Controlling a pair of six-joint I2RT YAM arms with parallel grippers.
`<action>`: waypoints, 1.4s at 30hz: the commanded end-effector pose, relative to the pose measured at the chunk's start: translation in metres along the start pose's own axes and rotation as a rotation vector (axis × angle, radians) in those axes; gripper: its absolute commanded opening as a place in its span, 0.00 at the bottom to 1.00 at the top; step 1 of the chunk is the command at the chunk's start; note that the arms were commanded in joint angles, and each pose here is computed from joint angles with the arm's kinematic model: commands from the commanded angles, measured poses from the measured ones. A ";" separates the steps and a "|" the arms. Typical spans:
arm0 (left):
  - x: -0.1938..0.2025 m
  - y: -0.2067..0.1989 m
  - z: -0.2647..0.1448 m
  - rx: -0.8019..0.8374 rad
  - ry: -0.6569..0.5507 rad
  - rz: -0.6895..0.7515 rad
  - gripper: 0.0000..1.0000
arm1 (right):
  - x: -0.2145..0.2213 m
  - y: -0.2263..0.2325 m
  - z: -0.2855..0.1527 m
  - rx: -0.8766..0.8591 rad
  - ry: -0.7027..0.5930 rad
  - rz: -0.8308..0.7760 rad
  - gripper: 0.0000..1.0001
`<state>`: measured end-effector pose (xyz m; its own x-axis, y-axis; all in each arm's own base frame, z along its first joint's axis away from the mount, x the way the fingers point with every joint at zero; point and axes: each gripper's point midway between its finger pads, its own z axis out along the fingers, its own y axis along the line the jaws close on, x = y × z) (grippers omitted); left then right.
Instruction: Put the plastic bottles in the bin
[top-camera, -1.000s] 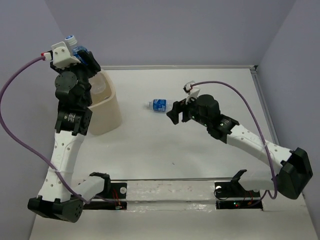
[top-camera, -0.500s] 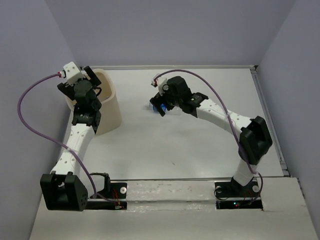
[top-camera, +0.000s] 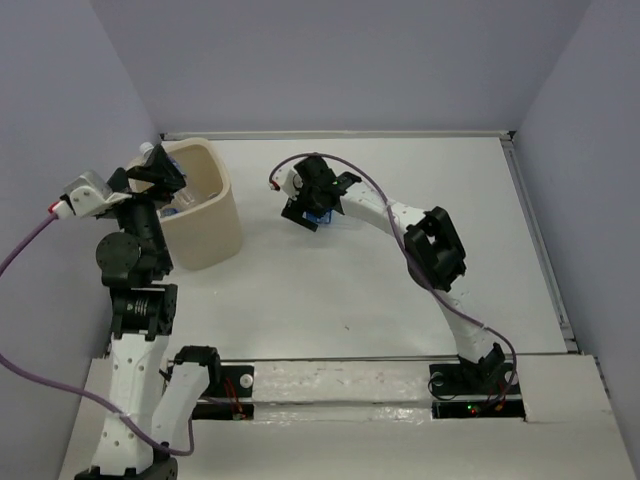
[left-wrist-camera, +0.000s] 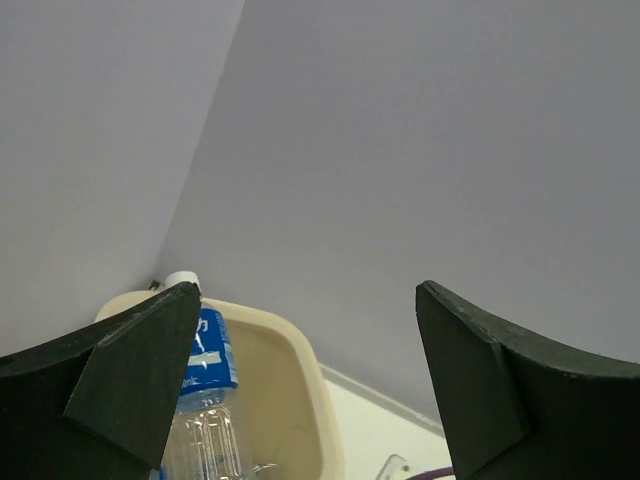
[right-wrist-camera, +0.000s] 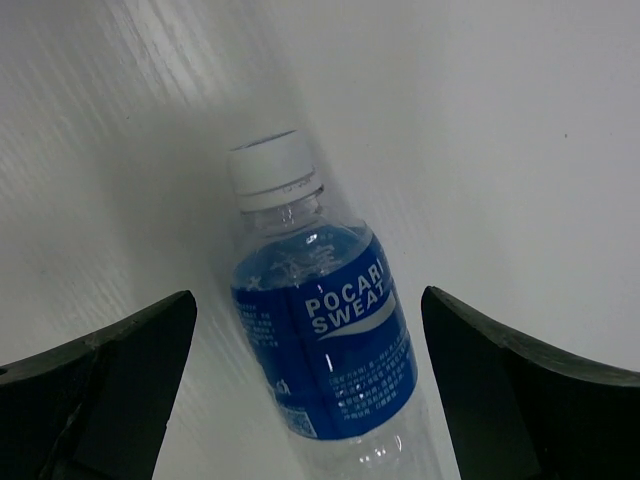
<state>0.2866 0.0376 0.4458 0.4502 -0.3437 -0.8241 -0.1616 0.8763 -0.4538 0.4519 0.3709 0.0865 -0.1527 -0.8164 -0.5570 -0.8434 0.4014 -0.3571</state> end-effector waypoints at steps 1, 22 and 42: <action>-0.002 -0.013 -0.029 0.102 0.068 -0.033 0.99 | -0.008 -0.010 0.009 0.023 0.026 -0.081 1.00; -0.029 -0.083 -0.100 0.454 0.335 -0.137 0.99 | -0.134 -0.039 -0.156 0.044 -0.487 0.089 0.27; -0.106 -0.145 -0.161 0.851 0.247 -0.253 0.99 | -0.350 0.009 -0.400 -0.686 -1.799 0.275 0.18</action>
<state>0.1451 -0.0978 0.5269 0.1310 -0.5452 -0.8280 0.5784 0.7204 -0.3827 0.3254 0.4849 0.5745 0.1063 0.6478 -0.7544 -0.9941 0.0849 -0.0672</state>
